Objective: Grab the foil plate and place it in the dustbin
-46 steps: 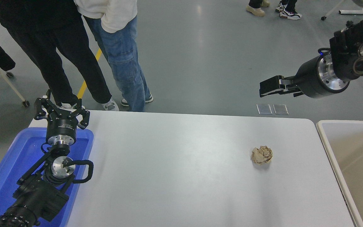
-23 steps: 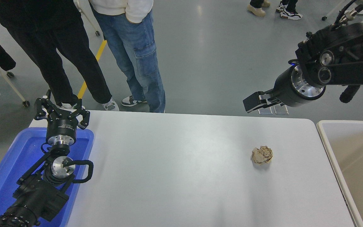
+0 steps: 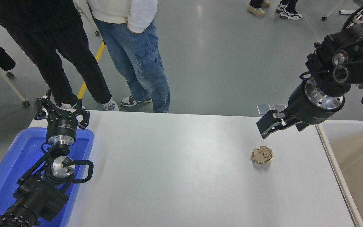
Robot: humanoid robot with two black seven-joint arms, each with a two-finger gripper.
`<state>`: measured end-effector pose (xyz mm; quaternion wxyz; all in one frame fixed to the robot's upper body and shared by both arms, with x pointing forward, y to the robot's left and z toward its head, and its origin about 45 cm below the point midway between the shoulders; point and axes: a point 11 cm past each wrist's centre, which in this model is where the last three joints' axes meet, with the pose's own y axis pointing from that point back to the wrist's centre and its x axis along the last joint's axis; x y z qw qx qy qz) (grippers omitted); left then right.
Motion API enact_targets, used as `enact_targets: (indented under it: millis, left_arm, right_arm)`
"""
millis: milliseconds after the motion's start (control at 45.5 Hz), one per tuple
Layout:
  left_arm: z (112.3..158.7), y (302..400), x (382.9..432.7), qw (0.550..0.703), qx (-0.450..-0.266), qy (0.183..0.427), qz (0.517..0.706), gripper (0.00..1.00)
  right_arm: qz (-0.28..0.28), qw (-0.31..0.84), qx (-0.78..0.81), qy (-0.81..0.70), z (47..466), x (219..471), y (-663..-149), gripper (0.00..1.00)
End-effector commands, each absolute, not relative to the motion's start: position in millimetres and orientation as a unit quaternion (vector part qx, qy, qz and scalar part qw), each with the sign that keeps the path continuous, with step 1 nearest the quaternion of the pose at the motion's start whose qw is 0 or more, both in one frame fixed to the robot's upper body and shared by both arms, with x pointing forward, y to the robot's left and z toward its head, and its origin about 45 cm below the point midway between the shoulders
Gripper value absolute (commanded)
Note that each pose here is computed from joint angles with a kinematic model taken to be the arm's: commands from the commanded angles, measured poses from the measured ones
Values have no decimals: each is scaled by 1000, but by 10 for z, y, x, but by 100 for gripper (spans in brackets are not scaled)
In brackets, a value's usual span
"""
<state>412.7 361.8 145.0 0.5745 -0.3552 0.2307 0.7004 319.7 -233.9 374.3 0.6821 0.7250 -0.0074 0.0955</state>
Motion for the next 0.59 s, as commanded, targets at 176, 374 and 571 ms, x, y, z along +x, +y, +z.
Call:
enact_targets:
  millis: [176, 374, 571]
  left_arm:
    - [1450, 3618, 4127, 575, -355, 231, 700, 99]
    - [1450, 3618, 4127, 575, -355, 231, 700, 99]
    - [1450, 3618, 4127, 575, -355, 231, 700, 99]
  right_arm:
    - [61, 670, 739, -30, 3918, 3128, -2430, 100]
    - [55, 675, 735, -30, 3903, 3122, -2464, 100]
    - [55, 676, 734, -29, 3904, 3123, -2455, 100]
